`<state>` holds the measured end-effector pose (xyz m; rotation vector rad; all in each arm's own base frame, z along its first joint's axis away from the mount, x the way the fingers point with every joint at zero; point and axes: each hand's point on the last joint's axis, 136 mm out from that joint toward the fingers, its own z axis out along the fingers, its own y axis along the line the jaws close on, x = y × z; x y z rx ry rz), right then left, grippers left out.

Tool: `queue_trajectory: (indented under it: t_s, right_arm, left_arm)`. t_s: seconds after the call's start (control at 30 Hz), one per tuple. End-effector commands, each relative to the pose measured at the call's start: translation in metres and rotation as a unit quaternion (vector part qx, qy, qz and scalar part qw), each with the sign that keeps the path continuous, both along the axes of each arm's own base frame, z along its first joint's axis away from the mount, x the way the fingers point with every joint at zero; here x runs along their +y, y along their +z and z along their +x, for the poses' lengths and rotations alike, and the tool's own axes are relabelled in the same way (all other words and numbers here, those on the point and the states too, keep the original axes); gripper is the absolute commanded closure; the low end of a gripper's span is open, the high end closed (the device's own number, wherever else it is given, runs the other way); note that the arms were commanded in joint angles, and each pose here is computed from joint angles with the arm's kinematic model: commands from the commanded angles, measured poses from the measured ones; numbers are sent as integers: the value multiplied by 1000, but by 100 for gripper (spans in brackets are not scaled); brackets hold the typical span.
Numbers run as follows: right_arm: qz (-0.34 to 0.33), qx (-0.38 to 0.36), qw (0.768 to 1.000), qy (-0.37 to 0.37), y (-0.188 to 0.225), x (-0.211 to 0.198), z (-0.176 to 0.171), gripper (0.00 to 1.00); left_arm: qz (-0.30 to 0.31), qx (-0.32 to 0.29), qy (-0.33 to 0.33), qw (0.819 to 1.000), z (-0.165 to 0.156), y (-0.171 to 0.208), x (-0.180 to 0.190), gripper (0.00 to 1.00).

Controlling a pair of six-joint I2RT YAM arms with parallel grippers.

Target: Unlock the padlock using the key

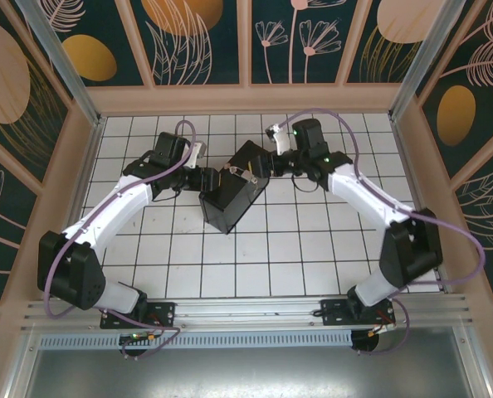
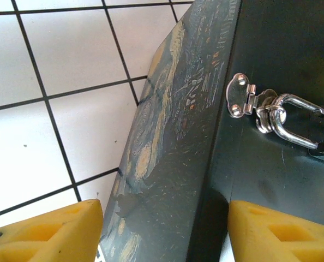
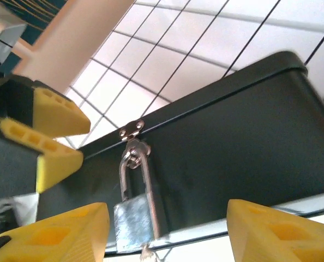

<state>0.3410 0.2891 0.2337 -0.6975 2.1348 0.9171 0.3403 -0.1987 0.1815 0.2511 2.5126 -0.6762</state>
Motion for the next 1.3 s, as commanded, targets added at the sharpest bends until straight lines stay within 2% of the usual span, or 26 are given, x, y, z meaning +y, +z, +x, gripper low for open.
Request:
queue_trajectory:
  t_s: [0.0, 0.1, 0.23, 0.4, 0.57, 0.67, 0.97, 1.27]
  right_arm:
    - [-84, -183, 980, 4, 19, -10, -5, 41]
    - [-92, -246, 964, 50, 26, 0, -17, 42]
    - [-150, -367, 911, 113, 16, 20, -46, 42]
    - [-220, -415, 873, 133, -10, 20, -34, 47]
    - [-268, -468, 833, 123, -20, 16, -24, 47]
    - [-283, -486, 815, 141, -26, 19, -27, 47]
    - [-313, -505, 791, 149, -33, 26, -18, 46]
    - [-294, -500, 802, 146, -21, 26, -22, 55]
  left_arm:
    - [23, 7, 9, 1000, 2, -5, 11, 38]
    - [20, 7, 6, 1000, 3, -3, 8, 38]
    - [20, 9, 4, 1000, 5, -2, 7, 38]
    - [15, 5, 3, 1000, 5, 3, 6, 38]
    - [15, 4, 3, 1000, 5, 6, 6, 38]
    - [16, 5, 2, 1000, 4, 4, 6, 38]
    - [17, 8, 0, 1000, 3, -1, 7, 38]
    - [20, 8, -1, 1000, 3, -2, 7, 38]
